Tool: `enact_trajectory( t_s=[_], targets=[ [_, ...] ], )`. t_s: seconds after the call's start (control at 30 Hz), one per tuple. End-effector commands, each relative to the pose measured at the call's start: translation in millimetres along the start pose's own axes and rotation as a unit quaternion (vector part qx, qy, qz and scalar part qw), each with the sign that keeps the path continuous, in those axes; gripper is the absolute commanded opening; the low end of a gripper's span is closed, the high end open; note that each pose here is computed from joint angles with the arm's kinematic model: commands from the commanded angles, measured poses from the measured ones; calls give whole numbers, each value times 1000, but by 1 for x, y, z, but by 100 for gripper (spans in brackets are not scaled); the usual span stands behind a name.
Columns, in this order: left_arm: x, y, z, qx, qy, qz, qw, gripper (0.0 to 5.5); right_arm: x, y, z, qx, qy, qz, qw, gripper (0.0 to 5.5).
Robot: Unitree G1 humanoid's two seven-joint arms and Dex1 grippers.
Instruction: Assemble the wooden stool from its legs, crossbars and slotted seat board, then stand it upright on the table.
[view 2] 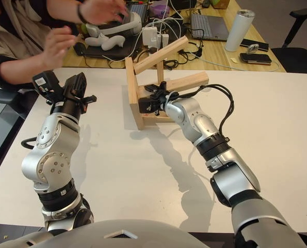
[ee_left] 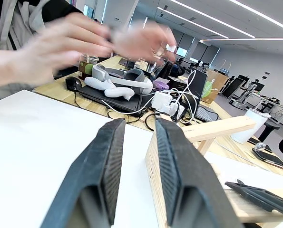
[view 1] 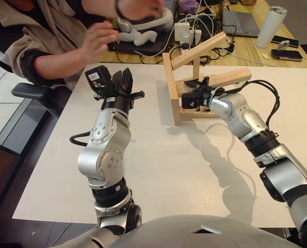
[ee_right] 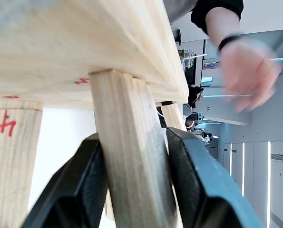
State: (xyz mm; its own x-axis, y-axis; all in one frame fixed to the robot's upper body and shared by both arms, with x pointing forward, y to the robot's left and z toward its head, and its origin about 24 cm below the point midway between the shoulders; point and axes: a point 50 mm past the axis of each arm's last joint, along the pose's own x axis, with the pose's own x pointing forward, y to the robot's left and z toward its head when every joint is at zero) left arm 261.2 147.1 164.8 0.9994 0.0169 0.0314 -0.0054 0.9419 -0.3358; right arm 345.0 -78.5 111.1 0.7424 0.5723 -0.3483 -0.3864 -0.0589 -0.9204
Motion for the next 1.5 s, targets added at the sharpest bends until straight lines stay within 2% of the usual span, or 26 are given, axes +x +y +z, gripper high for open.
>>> enact_trajectory(
  t_s=[0.03, 0.53, 0.83, 1.23, 1.5],
  targets=[
    [2, -1, 2, 4, -2, 2, 1000, 113, 1, 2, -3, 41, 6, -3, 999, 172],
    [3, 0, 3, 6, -4, 4, 1000, 113, 0, -19, 11, 104, -30, -88, 990, 170],
    [4, 1, 3, 7, -6, 2, 1000, 113, -4, -27, 12, 221, -58, -135, 964, 170],
    [4, 1, 5, 10, -11, 2, 1000, 113, -13, -8, 10, 358, -52, -128, 923, 170],
    [4, 1, 6, 13, -11, 2, 1000, 113, -19, -3, 3, 404, -34, -137, 904, 170]
  ],
)
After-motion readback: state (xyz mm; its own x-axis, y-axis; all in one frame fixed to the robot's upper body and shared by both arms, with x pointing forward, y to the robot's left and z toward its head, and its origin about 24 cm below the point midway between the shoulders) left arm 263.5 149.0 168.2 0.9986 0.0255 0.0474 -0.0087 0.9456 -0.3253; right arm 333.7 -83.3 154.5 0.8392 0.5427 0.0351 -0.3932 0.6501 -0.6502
